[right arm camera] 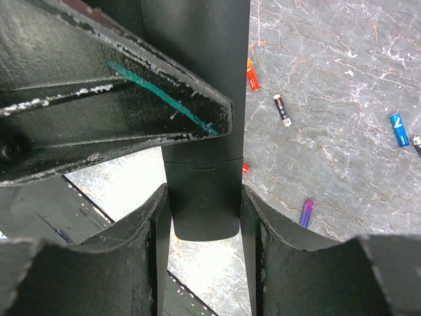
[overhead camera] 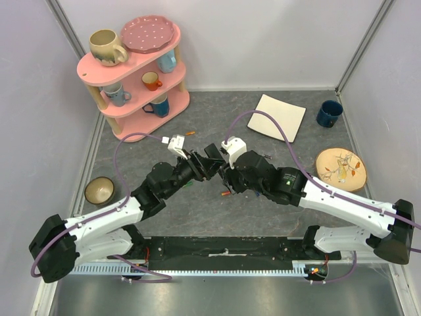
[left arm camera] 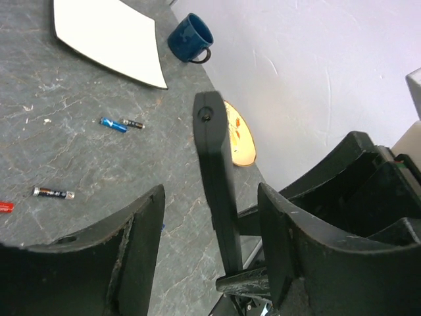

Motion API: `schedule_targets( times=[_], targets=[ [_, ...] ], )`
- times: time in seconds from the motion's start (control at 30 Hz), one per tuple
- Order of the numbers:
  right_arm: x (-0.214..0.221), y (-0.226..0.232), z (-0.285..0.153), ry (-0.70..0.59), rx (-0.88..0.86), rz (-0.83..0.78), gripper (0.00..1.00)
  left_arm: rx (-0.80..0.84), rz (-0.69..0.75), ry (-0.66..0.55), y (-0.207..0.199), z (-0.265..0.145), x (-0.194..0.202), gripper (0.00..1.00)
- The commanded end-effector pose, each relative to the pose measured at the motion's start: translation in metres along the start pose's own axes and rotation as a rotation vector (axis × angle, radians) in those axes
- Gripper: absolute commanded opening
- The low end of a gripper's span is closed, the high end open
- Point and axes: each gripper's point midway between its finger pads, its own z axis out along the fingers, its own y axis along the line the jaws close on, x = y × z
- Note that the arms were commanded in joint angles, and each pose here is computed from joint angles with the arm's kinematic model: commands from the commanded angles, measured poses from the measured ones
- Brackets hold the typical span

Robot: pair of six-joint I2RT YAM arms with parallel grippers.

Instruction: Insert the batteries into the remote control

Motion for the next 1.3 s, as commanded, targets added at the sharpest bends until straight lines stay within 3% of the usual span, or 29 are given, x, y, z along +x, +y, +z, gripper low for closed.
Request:
schedule_targets(
  times=[0.0, 0.7, 0.9, 1.1, 1.17, 1.27],
  targets=[
    [-0.012, 0.006, -0.004, -0.053, -0.026, 0.027, 0.39, 0.061, -0.021, -0.081, -0.021, 0.008, -0.021, 0.61],
    [-0.011, 0.005, -0.003, -0.055, -0.023, 0.032, 0.4, 0.071, -0.028, -0.048, -0.017, 0.01, -0.005, 0.43],
    [-0.011, 0.005, -0.004, -0.057, -0.023, 0.034, 0.41, 0.073, -0.028, -0.048, -0.016, 0.009, -0.004, 0.28],
    [-0.015, 0.001, -0.009, -0.081, -0.005, 0.044, 0.55, 0.079, -0.035, -0.055, -0.015, 0.008, -0.003, 0.17],
    [-0.016, 0.0, -0.011, -0.088, -0.004, 0.049, 0.58, 0.077, -0.036, -0.055, -0.015, 0.007, -0.003, 0.08],
    [-0.02, 0.0, -0.018, -0.093, -0.011, 0.055, 0.76, 0.072, -0.037, -0.071, -0.014, 0.006, -0.006, 0.02]
  ],
)
